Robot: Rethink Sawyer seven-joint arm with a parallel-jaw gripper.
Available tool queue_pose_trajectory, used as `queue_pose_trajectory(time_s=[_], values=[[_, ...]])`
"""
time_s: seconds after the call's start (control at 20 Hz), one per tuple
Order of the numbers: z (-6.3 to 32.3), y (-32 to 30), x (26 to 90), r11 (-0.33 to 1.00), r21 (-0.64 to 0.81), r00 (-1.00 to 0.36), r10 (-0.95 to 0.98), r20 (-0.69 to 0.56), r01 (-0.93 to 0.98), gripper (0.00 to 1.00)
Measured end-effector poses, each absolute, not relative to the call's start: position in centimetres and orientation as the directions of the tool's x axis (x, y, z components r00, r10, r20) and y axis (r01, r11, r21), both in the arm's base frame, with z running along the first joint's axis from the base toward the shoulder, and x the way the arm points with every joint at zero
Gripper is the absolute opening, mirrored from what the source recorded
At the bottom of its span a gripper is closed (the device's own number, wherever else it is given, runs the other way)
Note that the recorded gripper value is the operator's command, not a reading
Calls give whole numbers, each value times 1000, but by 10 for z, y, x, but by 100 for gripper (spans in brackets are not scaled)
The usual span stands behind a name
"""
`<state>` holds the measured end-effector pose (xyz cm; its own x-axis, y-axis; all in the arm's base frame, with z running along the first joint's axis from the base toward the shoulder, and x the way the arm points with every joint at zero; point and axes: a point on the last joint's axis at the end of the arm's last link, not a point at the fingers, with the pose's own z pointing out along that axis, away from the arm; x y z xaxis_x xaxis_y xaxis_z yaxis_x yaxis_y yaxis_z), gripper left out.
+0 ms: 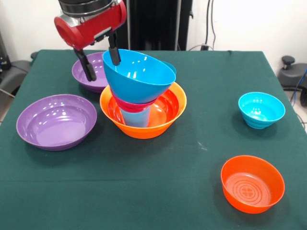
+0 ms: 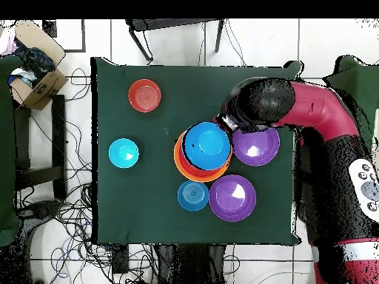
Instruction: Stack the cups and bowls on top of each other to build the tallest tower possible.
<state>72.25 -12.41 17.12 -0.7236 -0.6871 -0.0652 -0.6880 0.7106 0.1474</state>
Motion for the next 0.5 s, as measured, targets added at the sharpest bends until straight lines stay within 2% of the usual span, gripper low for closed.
queue_pose_trajectory(time_s=[0.5], values=[[203, -135, 733, 722, 160, -735, -677, -43, -673, 100]])
